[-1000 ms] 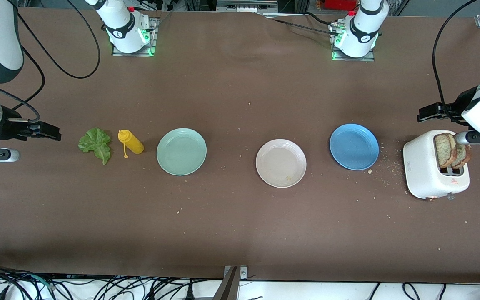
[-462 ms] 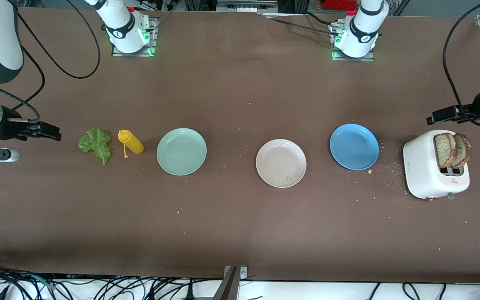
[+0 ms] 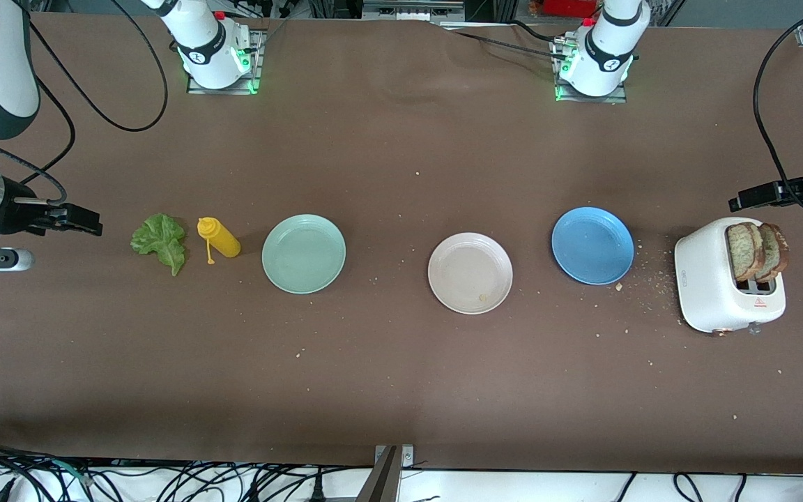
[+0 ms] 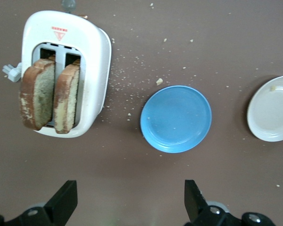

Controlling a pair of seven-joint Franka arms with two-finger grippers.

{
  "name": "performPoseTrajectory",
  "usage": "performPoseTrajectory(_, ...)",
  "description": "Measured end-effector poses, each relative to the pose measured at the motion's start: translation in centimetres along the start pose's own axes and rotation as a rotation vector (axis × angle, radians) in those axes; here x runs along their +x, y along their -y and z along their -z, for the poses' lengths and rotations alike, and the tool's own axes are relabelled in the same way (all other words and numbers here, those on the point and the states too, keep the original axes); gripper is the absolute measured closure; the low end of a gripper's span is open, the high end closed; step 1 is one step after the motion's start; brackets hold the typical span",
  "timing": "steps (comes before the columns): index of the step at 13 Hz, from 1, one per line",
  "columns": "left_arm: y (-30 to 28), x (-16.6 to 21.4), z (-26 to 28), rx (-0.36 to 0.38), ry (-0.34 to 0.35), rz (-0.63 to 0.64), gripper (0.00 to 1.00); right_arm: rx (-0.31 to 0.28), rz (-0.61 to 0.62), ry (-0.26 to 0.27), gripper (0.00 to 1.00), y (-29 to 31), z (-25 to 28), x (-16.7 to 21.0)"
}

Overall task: Make sandwich in beige plate with both arms
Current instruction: 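Lower the left gripper over the toast slices in the white toaster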

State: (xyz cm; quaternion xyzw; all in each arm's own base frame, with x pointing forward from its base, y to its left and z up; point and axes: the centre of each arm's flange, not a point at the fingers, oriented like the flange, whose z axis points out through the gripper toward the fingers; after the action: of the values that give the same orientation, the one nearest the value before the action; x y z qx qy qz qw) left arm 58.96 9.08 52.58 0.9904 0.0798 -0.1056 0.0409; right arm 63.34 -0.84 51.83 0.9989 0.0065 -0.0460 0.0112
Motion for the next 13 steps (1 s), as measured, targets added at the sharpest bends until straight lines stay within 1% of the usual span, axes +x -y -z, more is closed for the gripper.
performPoseTrajectory(4, -0.2, 1.3, -2.2, 0.014, 0.035, -0.006, 0.00, 0.000, 0.000, 0.000, 0.00, 0.0, 0.0, 0.0)
performPoseTrajectory(9, 0.4, 3.1, -3.9, 0.018, 0.013, 0.003, 0.00, 0.000, 0.000, -0.001, 0.00, 0.0, 0.0, 0.0)
performPoseTrajectory(10, 0.6, 3.4, -4.2, 0.031, 0.011, 0.005, 0.00, 0.000, 0.000, -0.001, 0.00, 0.0, 0.0, 0.0)
performPoseTrajectory(12, 1.3, 4.3, -5.2, 0.090, 0.004, 0.002, 0.00, 0.000, 0.000, -0.002, 0.00, 0.0, 0.0, 0.0)
performPoseTrajectory(13, 1.4, 4.7, -5.7, 0.097, 0.008, 0.002, 0.00, 0.000, 0.000, -0.002, 0.00, 0.0, 0.0, 0.0)
